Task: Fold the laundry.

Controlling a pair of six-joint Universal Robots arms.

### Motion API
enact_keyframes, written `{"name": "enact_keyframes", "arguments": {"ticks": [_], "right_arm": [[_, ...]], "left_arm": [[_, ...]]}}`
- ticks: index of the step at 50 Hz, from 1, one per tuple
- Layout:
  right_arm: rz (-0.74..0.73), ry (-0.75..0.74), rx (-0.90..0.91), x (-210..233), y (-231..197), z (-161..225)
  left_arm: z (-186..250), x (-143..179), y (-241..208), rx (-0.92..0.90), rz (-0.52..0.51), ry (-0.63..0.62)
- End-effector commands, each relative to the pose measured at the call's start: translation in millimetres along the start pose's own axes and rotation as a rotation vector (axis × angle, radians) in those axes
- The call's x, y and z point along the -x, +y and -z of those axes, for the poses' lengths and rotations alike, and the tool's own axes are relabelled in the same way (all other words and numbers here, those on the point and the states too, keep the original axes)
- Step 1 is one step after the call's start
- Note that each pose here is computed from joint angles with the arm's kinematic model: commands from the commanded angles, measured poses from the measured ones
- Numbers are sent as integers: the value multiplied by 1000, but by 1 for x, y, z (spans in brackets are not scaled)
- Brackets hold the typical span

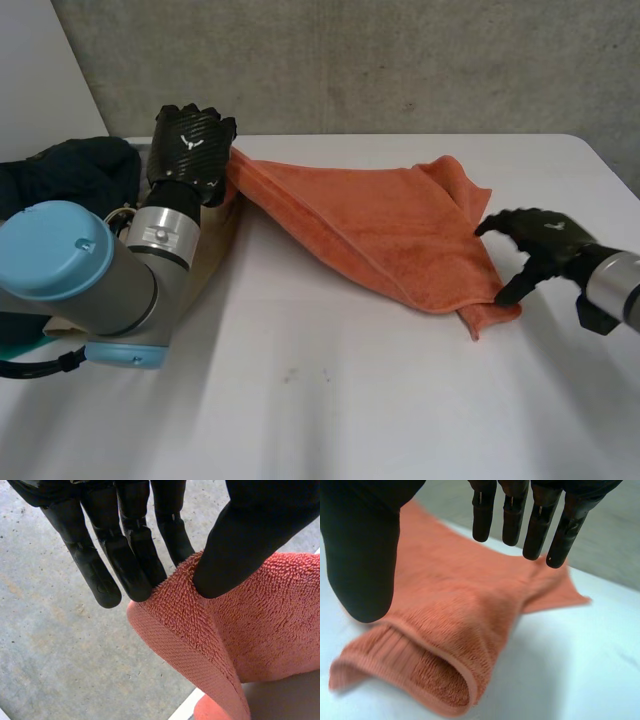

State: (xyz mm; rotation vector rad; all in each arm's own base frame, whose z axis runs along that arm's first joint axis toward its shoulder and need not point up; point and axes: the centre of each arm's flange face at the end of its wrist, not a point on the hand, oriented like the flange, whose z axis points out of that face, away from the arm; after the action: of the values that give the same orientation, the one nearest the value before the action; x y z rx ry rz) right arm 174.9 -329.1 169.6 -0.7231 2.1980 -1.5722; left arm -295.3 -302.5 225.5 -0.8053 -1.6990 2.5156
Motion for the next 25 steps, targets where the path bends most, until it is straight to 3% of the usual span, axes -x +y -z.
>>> {"name": "enact_keyframes", "arguments": {"ticks": [1, 7, 18, 25], "right_arm": [[-444, 172, 47, -31, 1, 14], [-465, 200, 100, -35, 6, 21], [-441, 203, 138, -28, 10, 23], [-400, 201, 176, 5, 12, 18]], "left_arm": [[3, 1, -2, 23, 31, 10], [0, 9, -11, 15, 31, -7], [-9, 72, -66, -117, 3, -161], [-7, 76, -65, -108, 0, -164]]}}
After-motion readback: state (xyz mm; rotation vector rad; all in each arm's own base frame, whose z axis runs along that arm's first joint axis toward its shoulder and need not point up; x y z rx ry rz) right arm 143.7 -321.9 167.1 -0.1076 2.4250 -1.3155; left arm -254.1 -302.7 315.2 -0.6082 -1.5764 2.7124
